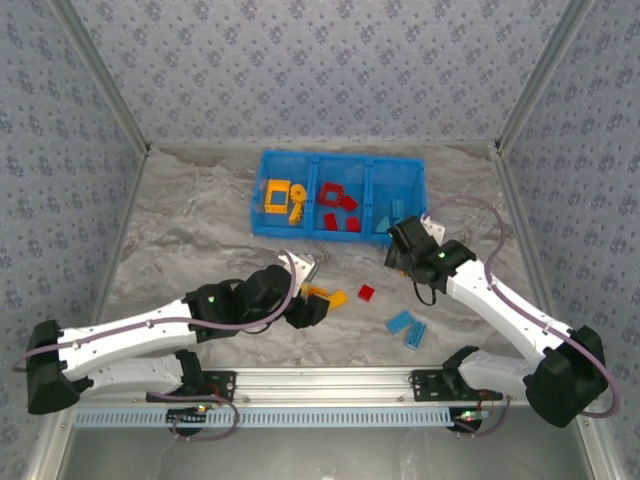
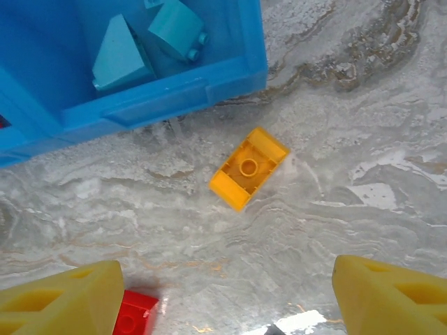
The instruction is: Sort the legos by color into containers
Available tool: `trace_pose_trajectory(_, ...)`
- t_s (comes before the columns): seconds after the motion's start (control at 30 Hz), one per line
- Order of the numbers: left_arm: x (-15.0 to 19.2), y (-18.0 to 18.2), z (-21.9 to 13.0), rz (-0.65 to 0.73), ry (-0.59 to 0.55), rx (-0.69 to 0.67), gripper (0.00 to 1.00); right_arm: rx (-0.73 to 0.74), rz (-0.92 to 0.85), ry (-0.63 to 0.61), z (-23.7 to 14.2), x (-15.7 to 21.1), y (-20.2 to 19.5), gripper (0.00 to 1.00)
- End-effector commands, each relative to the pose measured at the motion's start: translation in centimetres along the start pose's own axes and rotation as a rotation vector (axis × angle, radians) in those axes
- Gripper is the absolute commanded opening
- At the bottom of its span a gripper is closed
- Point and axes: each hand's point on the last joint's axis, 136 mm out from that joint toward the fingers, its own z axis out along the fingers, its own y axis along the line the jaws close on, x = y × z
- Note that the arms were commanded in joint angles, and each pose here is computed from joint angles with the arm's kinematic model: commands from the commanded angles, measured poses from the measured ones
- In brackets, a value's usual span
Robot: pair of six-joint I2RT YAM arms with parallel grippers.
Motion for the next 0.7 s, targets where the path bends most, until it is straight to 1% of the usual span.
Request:
trace_pose_trajectory(0.0, -1.5, 0.4, -0.5, -0.023, -0.07, -0.035, 0.68, -0.03, 0.046, -0.013, 0.0, 0.0, 0.4, 0.81)
trace_pose_trajectory(0.1, -0.6, 0.8, 0.8, -0.003, -0.006, -0.078, 0.68, -0.049, 0.031, -0.009, -0.1, 0.5, 0.4, 0.78)
trace_pose_trajectory(0.23, -0.4, 0.6, 1.5, 0.005, 0.015, -0.087, 0.68, -0.077, -0.005, -0.014, -1.2, 0.9, 0.6, 0.77)
trace_pose_trajectory(0.3, -0.6, 0.7, 1.5, 0.005, 0.011, -0.093, 0.68, -0.077, -0.027, 0.009, -1.6, 1.7, 0.4, 0.76)
trace_pose_trajectory(0.37, -1.0, 1.0, 1.1, -0.001, -0.004, -0.107, 0.68, -0.046, -0.048, 0.034, -1.8, 2.6, -0.3, 0.75)
trace_pose_trajectory(0.43, -1.4, 1.2, 0.6, -0.015, -0.027, -0.119, 0.68, -0.002, -0.042, 0.07, -2.0, 3.5, -1.4, 0.73)
trace_pose_trajectory(0.5, -2.0, 1.5, -0.1, -0.034, -0.062, -0.129, 0.68, 0.004, -0.017, 0.109, -2.2, 4.4, -2.0, 0.71)
trace_pose_trajectory(0.57, -2.4, 2.2, -1.0, -0.054, -0.095, -0.153, 0.68, -0.062, -0.005, 0.134, -2.4, 5.1, -0.6, 0.65)
trace_pose_trajectory(0.63, -2.8, 3.3, -2.0, -0.079, -0.133, -0.197, 0.68, -0.115, -0.037, 0.132, -2.8, 5.9, 1.6, 0.64)
trace_pose_trajectory(0.67, -2.8, 4.0, -2.7, -0.094, -0.151, -0.228, 0.68, -0.154, -0.08, 0.124, -3.1, 6.5, 3.4, 0.66)
